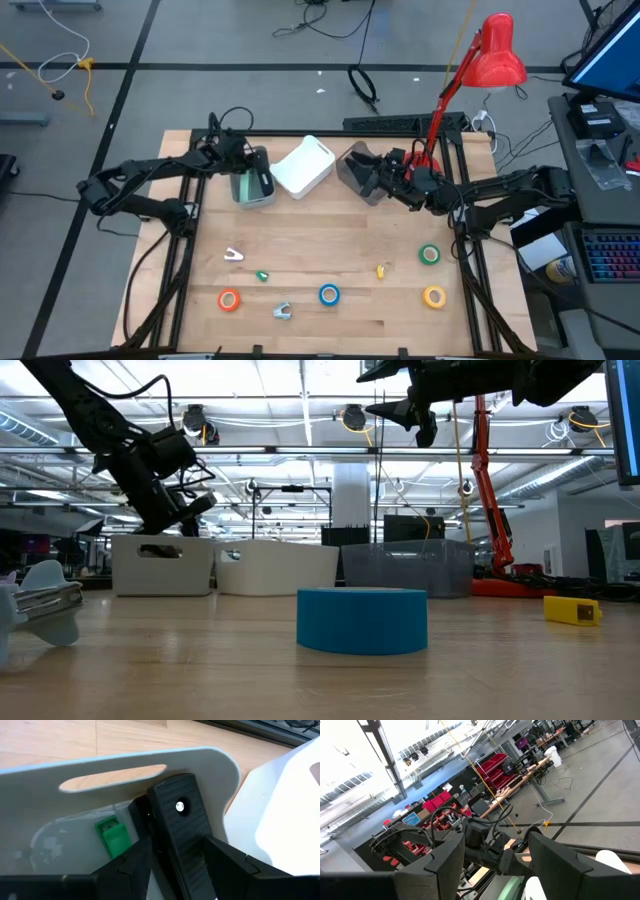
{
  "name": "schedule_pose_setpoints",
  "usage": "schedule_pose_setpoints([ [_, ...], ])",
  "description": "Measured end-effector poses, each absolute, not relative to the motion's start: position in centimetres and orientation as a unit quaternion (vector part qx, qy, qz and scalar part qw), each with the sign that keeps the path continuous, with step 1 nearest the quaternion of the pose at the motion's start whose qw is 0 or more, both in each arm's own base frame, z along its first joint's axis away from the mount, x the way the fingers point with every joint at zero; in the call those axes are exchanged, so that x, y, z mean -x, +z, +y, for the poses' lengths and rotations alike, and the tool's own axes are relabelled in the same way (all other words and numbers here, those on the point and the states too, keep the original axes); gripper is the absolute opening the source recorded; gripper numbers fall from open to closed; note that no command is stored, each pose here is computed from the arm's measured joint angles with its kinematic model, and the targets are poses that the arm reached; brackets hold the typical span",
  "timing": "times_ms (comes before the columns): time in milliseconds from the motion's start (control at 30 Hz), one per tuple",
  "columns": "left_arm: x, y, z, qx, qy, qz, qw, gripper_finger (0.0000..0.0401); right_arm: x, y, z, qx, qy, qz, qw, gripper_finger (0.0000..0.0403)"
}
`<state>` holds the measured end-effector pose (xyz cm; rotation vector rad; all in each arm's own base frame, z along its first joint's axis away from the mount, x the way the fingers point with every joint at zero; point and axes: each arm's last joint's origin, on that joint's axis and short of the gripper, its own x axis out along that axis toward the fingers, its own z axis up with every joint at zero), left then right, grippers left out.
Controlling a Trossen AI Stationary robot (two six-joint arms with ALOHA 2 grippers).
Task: Pick and place Stapler, Stapler remover, tape
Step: Put the large black stapler into the gray bin
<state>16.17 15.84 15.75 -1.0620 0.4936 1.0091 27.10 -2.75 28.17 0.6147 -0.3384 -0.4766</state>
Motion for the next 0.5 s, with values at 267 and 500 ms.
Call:
schedule_pose_setpoints([
  [267,-16.18,15.71,15.84,0.474,0.454,0.227,0.72,0.0173,-27.06,28.16,-2.88,-0.298,-0.246,-0.168,0.907,0.0212],
  [500,-16.34,15.81,16.03,0.464,0.452,0.217,0.73,0.012,-27.06,28.14,-2.88,-0.298,-0.246,-0.167,0.907,0.0212],
])
